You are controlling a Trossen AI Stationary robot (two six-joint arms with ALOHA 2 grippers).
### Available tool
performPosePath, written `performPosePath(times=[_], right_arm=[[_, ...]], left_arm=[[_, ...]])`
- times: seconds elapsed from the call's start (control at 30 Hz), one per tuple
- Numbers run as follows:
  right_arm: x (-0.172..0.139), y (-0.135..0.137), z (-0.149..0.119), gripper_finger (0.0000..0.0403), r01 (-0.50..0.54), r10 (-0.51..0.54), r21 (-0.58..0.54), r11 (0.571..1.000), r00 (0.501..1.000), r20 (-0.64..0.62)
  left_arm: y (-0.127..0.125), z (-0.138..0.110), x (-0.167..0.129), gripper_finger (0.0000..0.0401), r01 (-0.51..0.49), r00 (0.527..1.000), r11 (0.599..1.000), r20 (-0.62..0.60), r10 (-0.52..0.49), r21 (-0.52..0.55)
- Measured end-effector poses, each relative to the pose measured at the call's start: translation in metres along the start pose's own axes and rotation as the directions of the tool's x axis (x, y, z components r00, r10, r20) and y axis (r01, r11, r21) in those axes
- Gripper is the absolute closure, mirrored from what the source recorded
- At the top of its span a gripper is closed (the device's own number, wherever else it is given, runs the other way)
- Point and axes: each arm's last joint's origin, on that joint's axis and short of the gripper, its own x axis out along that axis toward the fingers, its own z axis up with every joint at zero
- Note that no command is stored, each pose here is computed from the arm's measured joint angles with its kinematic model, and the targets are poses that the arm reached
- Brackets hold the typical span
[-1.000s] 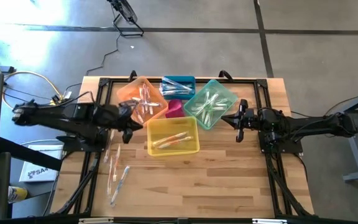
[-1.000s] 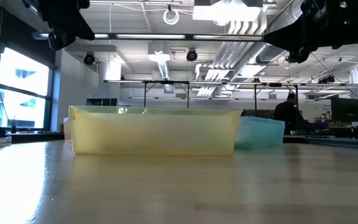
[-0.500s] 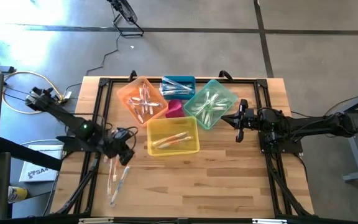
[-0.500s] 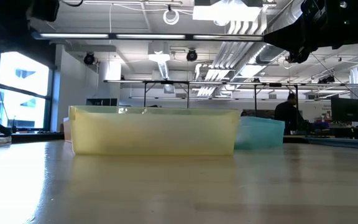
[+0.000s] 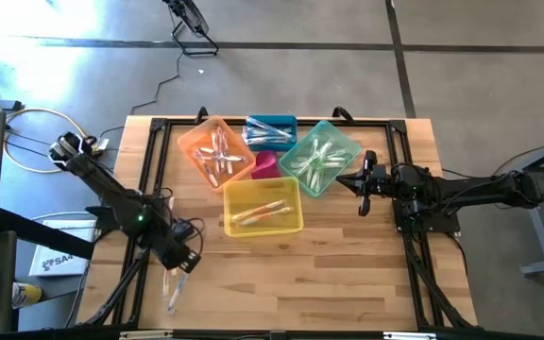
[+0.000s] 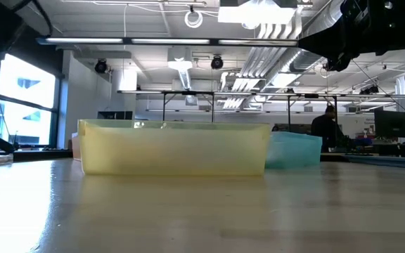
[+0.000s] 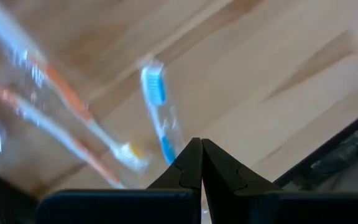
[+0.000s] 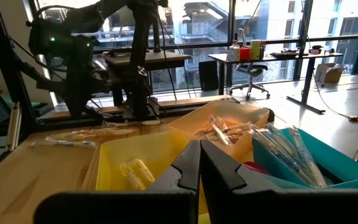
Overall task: Pick & Place Toothbrushes
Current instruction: Put the blue toothbrush into the blue bin
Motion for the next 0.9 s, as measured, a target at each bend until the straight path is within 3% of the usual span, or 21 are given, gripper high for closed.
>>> performPosePath(times=[0.27, 0.9], right_arm=[[0.0, 0.0, 0.0, 0.0399, 0.0, 0.0, 0.0, 1.0, 1.0, 0.0], [0.0, 0.0, -0.001, 0.0399, 0.0, 0.0, -0.005, 1.0, 1.0, -0.016]], left_arm=[[-0.001, -0.016, 0.018, 0.04, -0.087, 0.996, 0.994, -0.029, 0.085, -0.071], [-0.006, -0.019, 0.025, 0.0385, -0.06, 0.998, 0.994, -0.034, 0.057, -0.089]])
